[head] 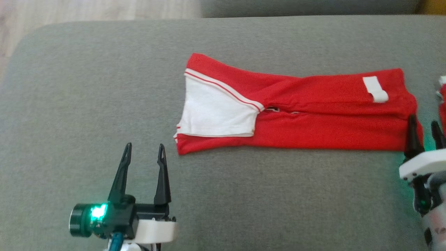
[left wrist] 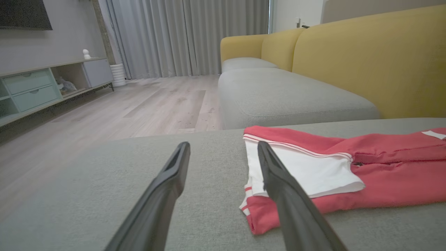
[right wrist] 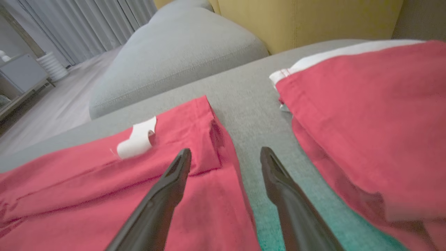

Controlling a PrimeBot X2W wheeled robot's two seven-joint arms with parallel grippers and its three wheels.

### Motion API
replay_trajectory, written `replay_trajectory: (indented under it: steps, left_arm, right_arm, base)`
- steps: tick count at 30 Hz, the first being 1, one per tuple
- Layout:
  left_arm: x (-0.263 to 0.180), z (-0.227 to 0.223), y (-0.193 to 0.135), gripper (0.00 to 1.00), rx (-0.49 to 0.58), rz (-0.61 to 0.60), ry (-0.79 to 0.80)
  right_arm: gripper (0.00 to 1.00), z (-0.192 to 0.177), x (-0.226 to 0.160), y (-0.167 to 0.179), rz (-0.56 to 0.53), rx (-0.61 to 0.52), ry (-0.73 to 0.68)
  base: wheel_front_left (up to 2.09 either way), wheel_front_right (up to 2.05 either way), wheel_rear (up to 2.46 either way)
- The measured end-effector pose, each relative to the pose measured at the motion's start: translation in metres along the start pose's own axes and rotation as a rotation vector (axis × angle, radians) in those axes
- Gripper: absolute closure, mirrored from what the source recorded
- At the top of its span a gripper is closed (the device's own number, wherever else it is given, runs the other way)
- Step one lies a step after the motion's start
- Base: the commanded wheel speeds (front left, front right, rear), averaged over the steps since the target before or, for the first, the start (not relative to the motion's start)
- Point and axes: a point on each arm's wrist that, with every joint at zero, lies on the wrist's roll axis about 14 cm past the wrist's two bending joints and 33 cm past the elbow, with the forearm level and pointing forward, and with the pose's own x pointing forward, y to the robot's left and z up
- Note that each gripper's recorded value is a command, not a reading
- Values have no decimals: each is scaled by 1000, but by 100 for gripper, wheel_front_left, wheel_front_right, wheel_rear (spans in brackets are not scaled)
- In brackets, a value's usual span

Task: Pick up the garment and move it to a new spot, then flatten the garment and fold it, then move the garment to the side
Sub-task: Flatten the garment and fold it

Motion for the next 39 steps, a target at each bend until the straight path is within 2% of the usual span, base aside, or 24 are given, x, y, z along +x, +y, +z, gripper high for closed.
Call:
replay_trajectory:
  steps: [5, 14, 26, 30, 36, 39]
  left_arm:
    - [-11, 5, 13, 0, 33, 47, -27]
    - [-15, 11, 19, 0, 53, 59, -56]
    - [-12, 15, 6, 0, 36, 11, -76]
    - [-12, 16, 4, 0, 27, 3, -80]
    - [-12, 14, 5, 0, 23, 7, -75]
    - [-11, 14, 7, 0, 22, 13, -74]
  right_arm:
    - [0, -20, 4, -10, -56, -3, 71]
    - [0, -15, 20, -5, -79, 17, 78]
    - [0, 41, 39, 3, -54, -40, -84]
    - [0, 16, 36, 9, -59, -25, -12]
    - [0, -23, 27, -8, -131, 11, 104]
    - [0, -30, 26, -9, -143, 26, 126]
  base:
    - [0, 0, 0]
    - [0, 0, 0]
    - [0, 0, 0]
    - [0, 0, 0]
    - [0, 0, 0]
    - [0, 0, 0]
